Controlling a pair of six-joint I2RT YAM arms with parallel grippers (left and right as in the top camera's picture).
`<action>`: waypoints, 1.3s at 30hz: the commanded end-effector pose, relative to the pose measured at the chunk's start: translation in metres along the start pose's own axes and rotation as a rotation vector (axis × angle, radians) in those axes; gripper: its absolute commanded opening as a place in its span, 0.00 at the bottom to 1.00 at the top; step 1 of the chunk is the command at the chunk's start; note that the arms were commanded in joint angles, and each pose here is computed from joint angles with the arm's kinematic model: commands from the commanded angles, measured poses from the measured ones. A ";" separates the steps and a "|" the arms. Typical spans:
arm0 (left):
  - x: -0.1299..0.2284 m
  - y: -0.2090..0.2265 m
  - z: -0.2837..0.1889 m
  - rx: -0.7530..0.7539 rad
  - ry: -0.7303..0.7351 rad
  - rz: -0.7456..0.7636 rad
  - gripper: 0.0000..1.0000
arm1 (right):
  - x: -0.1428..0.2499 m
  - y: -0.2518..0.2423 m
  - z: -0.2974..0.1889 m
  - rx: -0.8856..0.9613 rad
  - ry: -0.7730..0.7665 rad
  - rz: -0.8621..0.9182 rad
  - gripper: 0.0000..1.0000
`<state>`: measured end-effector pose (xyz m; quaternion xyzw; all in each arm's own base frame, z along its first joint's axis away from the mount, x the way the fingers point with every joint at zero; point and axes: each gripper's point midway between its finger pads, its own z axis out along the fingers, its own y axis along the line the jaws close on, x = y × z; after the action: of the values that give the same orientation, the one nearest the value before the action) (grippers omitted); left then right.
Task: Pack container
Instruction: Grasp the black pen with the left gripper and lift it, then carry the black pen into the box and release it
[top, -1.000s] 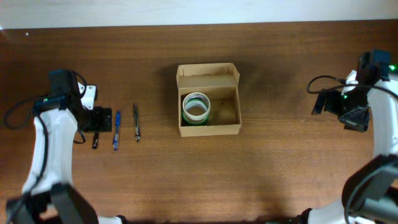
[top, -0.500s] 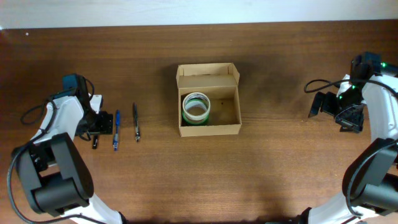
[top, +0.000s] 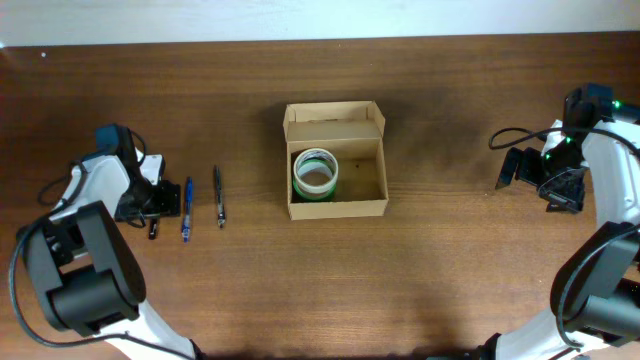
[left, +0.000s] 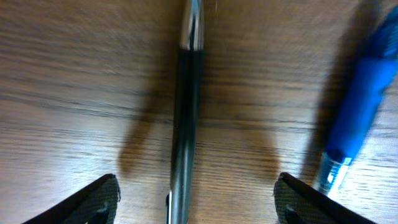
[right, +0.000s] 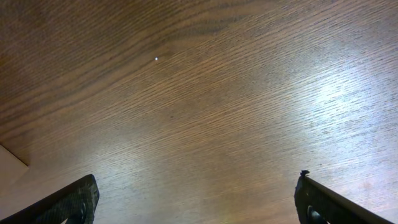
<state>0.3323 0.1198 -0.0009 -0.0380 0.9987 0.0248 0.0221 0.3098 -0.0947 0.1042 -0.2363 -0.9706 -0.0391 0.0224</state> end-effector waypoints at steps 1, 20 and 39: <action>0.002 -0.004 0.011 0.047 0.022 0.019 0.77 | 0.000 -0.001 0.003 -0.008 0.008 0.018 0.99; -0.010 -0.010 -0.004 0.099 0.004 0.018 0.02 | 0.000 -0.001 0.003 -0.008 0.008 0.018 0.99; -0.103 -0.166 -0.322 0.219 -0.585 0.752 0.02 | 0.000 -0.001 0.003 -0.008 0.008 0.018 0.99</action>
<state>0.4443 0.0125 0.2812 0.1797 0.9485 -0.0609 0.2537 0.3102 -0.0948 0.1041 -0.2394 -0.9699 -0.0389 0.0217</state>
